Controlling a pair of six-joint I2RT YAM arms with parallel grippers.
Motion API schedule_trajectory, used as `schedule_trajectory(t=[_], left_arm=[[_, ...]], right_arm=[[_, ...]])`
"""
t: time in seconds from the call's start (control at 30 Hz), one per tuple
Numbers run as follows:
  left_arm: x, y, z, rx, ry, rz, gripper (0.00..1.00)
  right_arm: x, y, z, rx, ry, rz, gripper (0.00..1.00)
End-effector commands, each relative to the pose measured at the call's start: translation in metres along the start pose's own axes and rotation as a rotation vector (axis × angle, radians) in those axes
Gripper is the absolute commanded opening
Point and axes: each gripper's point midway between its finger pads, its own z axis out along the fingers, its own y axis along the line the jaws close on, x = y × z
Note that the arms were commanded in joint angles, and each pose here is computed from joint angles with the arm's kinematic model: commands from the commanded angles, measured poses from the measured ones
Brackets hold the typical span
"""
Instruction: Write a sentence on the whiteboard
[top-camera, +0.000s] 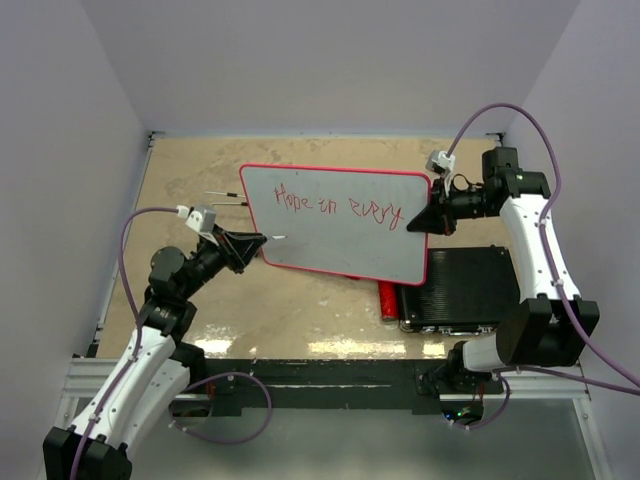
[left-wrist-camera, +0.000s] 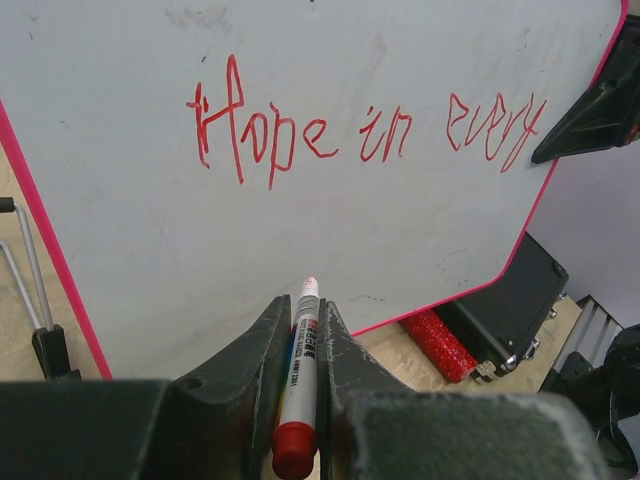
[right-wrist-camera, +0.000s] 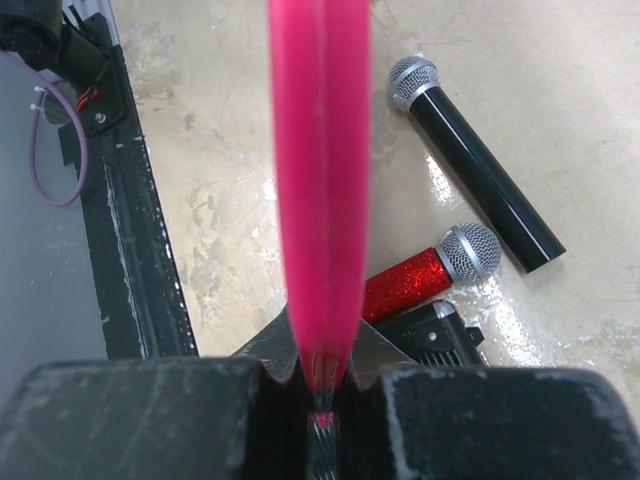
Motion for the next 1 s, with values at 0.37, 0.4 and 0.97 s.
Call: schedule_trajectory(t=[0.37,0.4,0.97], left_arm=[[-0.024,-0.014,-0.004,0.044,-0.072,0.068,0.0],[-0.024,-0.015,-0.004,0.05,-0.074,0.07,0.0],[-0.018,-0.014,-0.002,0.062,-0.065,0.044,0.0]], right_arm=[[-0.041,0.02,-0.023,0.071,-0.088,-0.133,0.0],[-0.041,0.019,-0.023,0.072,-0.09,-0.132,0.0],[-0.035,0.022,-0.02,0.051,-0.103,-0.117,0.0]])
